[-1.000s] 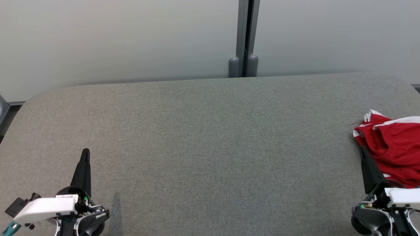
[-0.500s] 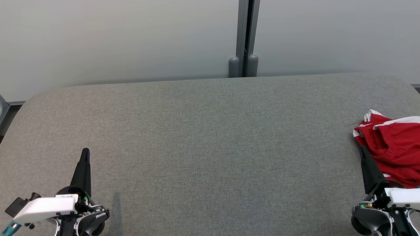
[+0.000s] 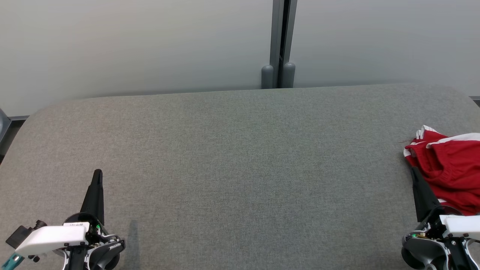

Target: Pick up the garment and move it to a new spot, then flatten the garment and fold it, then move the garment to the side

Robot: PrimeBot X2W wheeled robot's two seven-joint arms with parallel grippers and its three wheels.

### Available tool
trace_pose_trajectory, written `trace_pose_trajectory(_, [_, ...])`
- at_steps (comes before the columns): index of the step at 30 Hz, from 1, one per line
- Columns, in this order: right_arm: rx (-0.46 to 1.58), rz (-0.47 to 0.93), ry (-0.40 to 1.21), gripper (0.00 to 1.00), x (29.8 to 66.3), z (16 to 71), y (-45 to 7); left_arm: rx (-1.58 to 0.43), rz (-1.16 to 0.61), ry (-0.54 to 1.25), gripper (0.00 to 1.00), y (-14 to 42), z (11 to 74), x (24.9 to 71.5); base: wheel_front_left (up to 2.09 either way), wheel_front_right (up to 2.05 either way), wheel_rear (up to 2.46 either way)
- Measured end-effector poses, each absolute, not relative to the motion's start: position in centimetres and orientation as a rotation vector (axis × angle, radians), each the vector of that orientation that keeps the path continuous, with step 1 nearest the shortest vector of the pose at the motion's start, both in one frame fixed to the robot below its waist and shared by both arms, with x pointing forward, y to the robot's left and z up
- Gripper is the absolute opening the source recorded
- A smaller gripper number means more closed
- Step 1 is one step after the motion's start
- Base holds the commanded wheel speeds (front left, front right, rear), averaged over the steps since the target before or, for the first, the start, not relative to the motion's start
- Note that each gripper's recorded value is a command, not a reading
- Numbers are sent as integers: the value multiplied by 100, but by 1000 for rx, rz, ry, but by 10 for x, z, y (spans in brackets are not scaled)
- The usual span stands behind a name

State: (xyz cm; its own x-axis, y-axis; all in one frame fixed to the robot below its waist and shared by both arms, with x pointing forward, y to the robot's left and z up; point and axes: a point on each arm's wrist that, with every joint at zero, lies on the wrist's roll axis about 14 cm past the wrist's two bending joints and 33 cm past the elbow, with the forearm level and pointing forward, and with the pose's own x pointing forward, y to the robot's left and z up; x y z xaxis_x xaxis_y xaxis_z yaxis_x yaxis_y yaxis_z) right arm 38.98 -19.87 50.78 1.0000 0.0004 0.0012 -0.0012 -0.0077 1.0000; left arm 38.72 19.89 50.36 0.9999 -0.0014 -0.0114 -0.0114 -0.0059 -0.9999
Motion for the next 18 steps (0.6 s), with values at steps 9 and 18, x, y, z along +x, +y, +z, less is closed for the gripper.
trace_pose_trajectory(9, [1578,1,-1,0,390,508,-199,-1577,8,10,0,199,504,387,0,0,0])
trace_pose_trajectory(18, [1578,1,-1,0,390,508,-199,-1577,8,10,0,199,504,387,0,0,0])
